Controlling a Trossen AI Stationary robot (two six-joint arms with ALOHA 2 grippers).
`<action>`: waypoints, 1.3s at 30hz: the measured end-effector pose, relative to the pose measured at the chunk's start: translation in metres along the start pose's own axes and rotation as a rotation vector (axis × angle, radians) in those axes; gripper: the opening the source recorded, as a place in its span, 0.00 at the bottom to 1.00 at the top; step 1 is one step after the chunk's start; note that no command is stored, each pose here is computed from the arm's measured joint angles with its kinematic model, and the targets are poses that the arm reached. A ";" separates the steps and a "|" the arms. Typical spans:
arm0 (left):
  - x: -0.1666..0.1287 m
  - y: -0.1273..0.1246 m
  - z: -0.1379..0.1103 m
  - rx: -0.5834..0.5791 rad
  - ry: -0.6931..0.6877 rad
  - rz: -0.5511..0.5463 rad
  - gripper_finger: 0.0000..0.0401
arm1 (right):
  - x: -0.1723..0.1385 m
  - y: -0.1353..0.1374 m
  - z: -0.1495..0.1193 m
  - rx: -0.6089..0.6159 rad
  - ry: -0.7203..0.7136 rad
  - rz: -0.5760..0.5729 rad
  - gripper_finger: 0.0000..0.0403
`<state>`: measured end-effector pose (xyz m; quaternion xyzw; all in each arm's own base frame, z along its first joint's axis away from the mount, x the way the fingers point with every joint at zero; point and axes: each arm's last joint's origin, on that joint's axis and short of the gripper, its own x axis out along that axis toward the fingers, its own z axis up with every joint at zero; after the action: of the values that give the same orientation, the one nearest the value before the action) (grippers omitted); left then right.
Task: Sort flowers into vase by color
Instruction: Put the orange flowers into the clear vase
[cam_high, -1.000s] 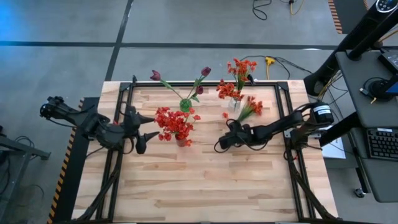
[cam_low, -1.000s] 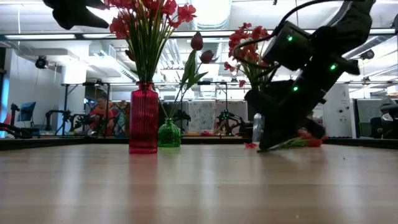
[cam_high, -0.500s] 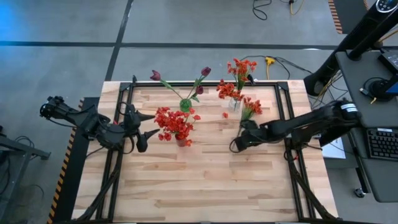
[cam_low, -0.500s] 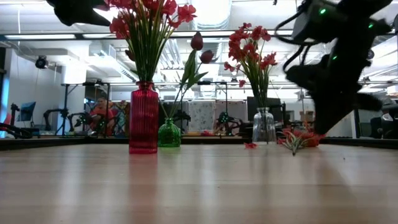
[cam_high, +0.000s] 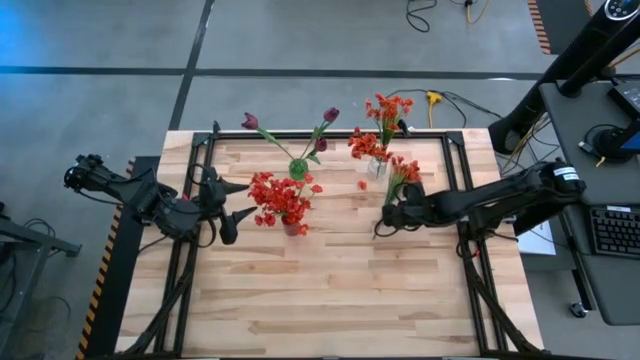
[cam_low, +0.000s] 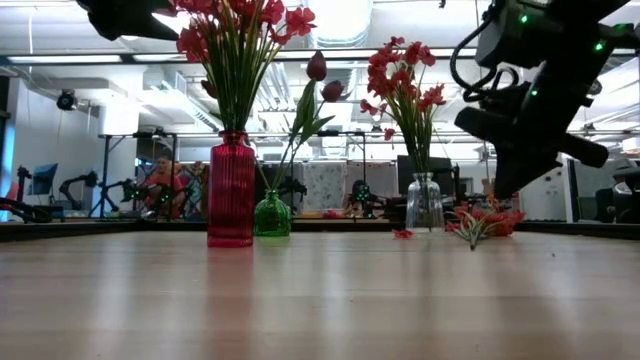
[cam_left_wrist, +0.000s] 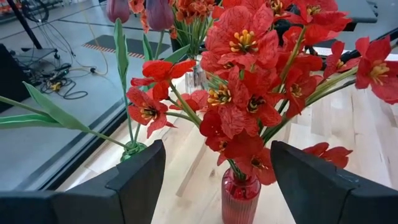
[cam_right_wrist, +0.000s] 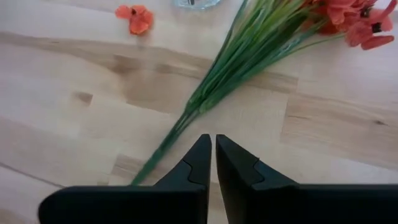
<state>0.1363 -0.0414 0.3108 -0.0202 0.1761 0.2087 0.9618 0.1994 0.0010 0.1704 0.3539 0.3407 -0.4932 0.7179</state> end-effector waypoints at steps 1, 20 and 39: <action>0.000 0.000 0.000 0.001 0.000 0.000 0.68 | 0.003 0.001 -0.001 0.000 -0.009 -0.008 0.06; 0.000 0.000 -0.001 0.015 0.001 0.002 0.68 | 0.048 0.018 -0.005 0.107 -0.059 -0.063 0.70; 0.000 0.000 -0.001 0.019 0.001 0.002 0.68 | 0.074 0.016 -0.008 0.115 -0.088 -0.160 0.56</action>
<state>0.1364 -0.0414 0.3100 -0.0111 0.1784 0.2081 0.9616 0.2342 -0.0225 0.1072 0.3439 0.3071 -0.5827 0.6693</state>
